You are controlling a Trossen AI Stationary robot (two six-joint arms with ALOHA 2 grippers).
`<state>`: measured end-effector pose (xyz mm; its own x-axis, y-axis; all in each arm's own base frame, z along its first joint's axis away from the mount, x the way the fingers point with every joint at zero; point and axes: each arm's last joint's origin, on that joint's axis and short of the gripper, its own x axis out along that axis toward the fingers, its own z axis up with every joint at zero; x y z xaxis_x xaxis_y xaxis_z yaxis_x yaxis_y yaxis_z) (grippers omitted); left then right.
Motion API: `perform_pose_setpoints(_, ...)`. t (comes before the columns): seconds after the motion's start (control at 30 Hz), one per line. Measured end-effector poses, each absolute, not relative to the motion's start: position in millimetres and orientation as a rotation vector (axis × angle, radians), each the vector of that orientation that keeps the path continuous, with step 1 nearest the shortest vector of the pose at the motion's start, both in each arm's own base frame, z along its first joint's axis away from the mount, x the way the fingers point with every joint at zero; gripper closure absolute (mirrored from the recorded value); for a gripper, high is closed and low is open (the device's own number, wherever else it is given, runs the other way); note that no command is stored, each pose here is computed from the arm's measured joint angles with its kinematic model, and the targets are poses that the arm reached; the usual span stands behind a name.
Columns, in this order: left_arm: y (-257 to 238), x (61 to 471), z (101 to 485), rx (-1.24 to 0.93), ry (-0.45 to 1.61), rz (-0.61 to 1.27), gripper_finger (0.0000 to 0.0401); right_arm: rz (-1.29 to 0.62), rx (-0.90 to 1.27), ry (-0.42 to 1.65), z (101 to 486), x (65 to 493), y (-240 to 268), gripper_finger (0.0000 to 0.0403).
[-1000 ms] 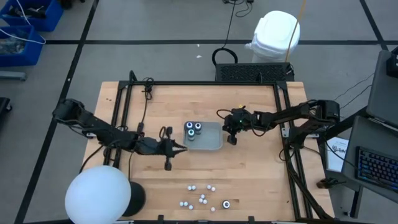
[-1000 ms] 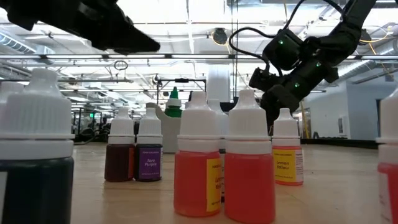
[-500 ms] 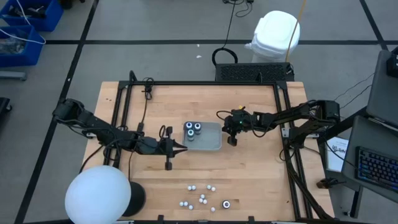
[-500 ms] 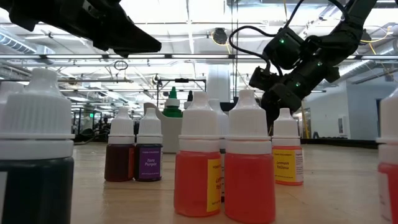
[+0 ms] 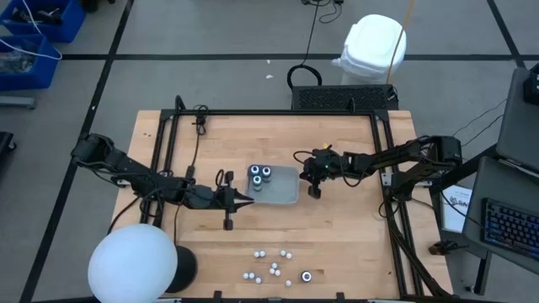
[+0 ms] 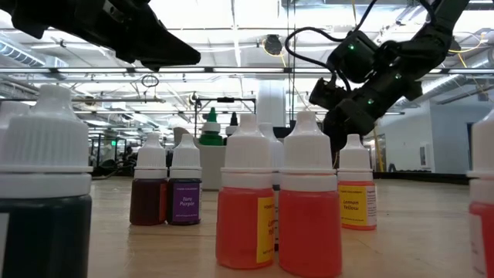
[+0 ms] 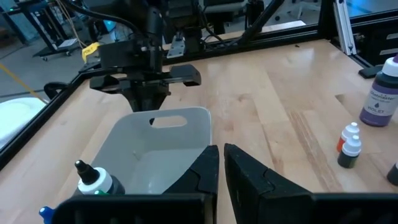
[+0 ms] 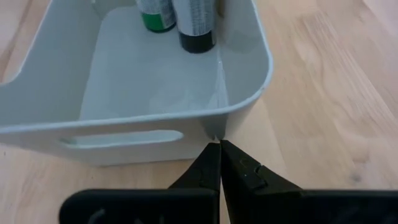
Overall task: Pick & Place food coloring
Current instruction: Adjust the gray bin, then put the large purple food coloring bottle into the gray bin
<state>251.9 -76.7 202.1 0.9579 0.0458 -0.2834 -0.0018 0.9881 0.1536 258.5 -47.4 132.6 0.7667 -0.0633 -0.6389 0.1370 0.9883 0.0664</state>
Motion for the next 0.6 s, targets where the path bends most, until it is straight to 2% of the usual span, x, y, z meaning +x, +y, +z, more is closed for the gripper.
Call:
perform_pose_setpoints(0.2,-76.7,251.9,202.1,0.153,0.29,0.024,0.0366,-0.119,0.145,0.696,132.6,257.7,-46.6,0.0403)
perform_pose_setpoints(0.37,-76.8,251.9,202.3,0.152,0.288,0.024,0.0366,-0.123,0.15,0.783,138.4,245.0,-44.3,0.0403)
perform_pose_setpoints(0.6,-76.9,252.2,203.2,0.148,0.278,0.023,0.0366,-0.13,0.176,0.768,168.5,223.6,-38.4,0.0403)
